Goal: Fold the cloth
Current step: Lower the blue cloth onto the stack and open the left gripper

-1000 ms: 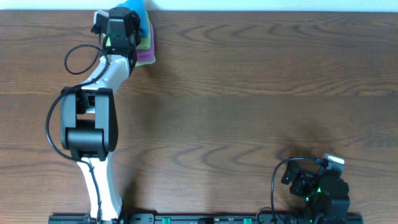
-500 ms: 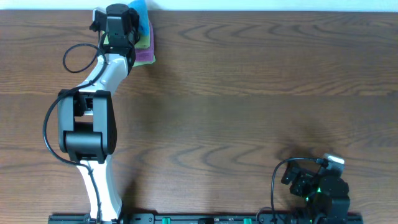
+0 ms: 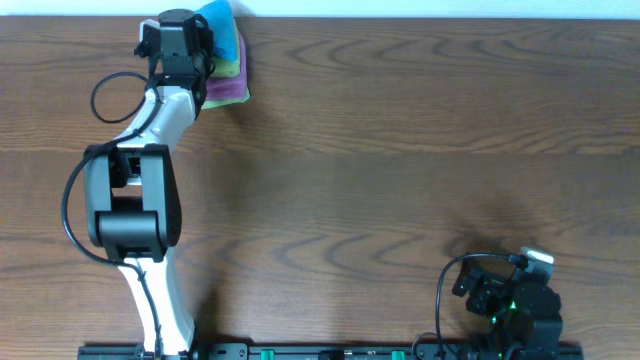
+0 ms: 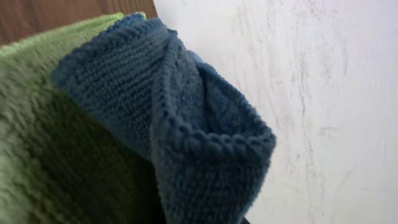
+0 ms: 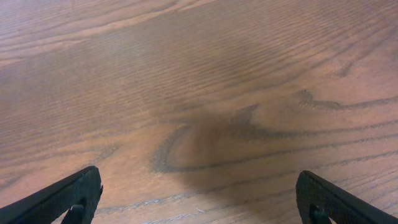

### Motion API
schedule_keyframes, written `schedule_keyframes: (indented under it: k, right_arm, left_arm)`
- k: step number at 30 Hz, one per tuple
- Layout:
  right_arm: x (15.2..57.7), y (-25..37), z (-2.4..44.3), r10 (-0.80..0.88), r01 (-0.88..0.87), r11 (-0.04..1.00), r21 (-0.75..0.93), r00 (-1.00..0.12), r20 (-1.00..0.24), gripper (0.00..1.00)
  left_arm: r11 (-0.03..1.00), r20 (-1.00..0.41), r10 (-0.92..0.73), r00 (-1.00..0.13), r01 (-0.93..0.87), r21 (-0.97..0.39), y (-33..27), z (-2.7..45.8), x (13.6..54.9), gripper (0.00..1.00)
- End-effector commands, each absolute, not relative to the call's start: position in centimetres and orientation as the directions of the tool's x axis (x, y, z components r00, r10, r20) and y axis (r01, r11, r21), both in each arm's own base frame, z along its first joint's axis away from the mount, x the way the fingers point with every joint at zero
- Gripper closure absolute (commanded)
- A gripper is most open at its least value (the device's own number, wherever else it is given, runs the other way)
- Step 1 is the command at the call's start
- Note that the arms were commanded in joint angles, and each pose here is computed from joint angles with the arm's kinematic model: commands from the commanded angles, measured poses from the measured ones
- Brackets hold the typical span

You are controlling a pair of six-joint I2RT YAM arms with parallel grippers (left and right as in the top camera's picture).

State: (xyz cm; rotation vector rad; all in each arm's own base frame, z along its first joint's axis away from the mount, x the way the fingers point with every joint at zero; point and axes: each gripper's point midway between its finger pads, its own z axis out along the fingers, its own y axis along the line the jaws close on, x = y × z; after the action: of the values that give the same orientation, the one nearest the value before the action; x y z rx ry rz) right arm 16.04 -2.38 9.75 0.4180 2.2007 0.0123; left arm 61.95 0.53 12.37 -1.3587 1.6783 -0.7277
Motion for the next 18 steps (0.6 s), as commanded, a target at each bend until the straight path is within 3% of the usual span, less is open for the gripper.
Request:
schedule_keyframes:
  k: [1, 6, 7, 9, 18]
  right_arm:
    - [16.0, -2.7, 9.6, 0.319, 0.316, 0.935, 0.16, -0.555, -0.768, 0.01]
    - [16.0, -2.7, 9.6, 0.319, 0.316, 0.935, 0.16, -0.555, -0.768, 0.01]
    - [16.0, -2.7, 9.6, 0.319, 0.317, 0.935, 0.159, -0.555, -0.768, 0.01]
    - [16.0, -2.7, 9.6, 0.319, 0.316, 0.935, 0.16, -0.555, -0.768, 0.01]
    - [16.0, -2.7, 9.6, 0.319, 0.316, 0.935, 0.159, -0.556, -0.768, 0.01]
  left_arm:
    - [0.232, -0.232, -0.971, -0.054, -0.43, -0.873, 0.7, 15.9, 62.2, 0.94]
    - [0.233, -0.225, -0.972, -0.072, -0.448, -0.863, 0.3, 15.3, 61.9, 0.91]
    - [0.233, -0.222, -0.972, -0.079, -0.451, -0.862, 0.2, 15.2, 61.8, 0.75]
    - [0.233, -0.216, -0.972, -0.091, -0.459, -0.857, 0.0, 14.9, 61.7, 0.07]
    - [0.211, -0.203, -0.977, -0.072, -0.517, -0.83, 0.4, 14.7, 60.5, 0.05]
